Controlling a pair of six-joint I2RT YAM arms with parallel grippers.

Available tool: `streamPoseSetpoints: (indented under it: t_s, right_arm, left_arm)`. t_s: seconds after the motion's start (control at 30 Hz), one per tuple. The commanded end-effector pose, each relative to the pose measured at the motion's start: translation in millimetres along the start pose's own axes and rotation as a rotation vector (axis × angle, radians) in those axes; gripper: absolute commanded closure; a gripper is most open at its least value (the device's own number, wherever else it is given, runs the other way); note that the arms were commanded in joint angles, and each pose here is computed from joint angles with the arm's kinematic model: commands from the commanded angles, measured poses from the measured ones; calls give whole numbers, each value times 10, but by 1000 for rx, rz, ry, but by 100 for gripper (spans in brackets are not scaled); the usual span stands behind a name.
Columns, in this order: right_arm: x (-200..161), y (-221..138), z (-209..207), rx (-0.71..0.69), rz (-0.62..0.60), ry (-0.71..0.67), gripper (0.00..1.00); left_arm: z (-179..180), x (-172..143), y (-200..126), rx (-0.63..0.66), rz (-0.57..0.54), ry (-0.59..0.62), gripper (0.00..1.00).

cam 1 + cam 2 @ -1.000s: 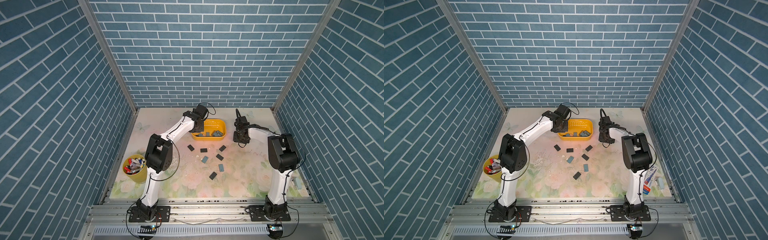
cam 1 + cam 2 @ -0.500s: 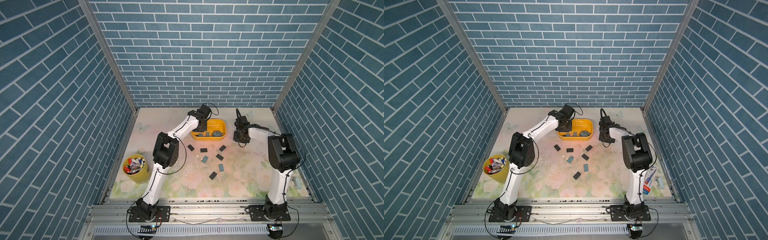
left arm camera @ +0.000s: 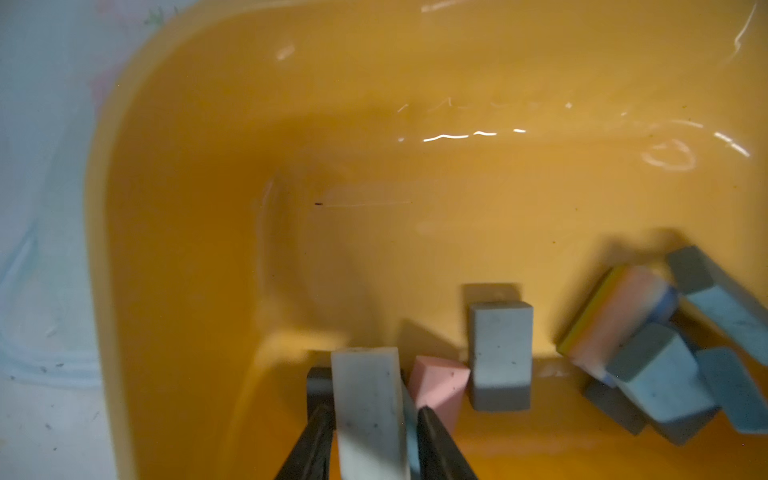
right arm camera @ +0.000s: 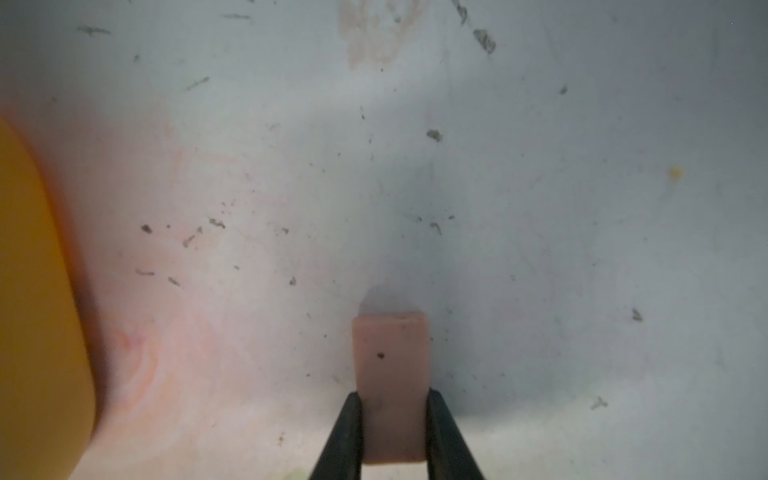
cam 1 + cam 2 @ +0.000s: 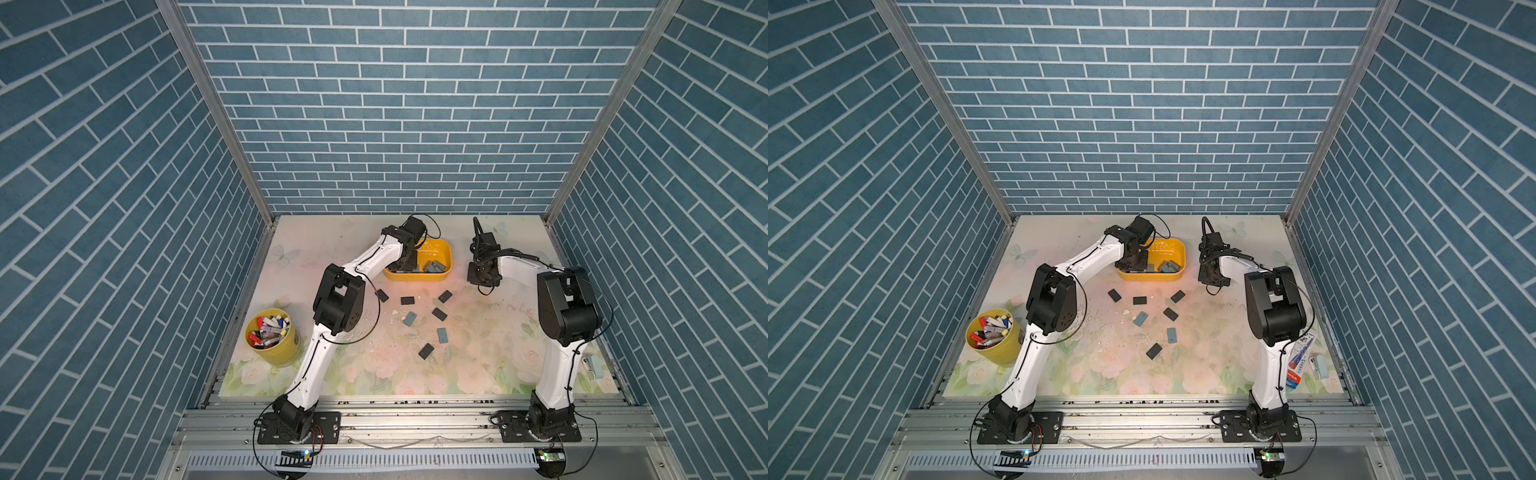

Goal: Put the eraser in the storage box
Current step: Place the eraser in the storage box, then pick up the eraser from the center of the board.

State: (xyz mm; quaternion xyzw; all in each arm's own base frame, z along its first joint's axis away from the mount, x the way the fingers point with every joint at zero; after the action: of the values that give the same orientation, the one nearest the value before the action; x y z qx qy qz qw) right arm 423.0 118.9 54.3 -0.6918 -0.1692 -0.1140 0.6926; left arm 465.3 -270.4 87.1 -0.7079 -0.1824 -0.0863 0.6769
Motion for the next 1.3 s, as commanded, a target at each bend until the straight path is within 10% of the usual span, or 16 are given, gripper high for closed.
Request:
streamPoseSetpoints:
  t_s: [0.0, 0.67, 1.27]
  right_arm:
    - [-8, -161, -2, 20, -14, 28, 83]
    - [-34, -516, 32, 37, -61, 17, 84]
    - [216, -961, 561, 130, -123, -97, 85]
  left_arm:
    - [-2, -74, 63, 14, 22, 16, 57]
    - [-80, 69, -364, -48, -50, 8, 30]
    - [229, 224, -1417, -118, -282, -105, 16]
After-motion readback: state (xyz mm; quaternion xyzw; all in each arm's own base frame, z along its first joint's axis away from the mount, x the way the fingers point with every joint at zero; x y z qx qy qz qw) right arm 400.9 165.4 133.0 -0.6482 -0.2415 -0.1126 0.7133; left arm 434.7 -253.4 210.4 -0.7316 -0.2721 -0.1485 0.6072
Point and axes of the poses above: each gripper's point midway between its finger pads, its own y axis out along the fingers, its own z axis along the line the jaws close on, x = y × z, the point moved 3 cm from there along -y, back along the fingers, and after that the axes turned 12 degrees about -y, right-handed, at the moved point
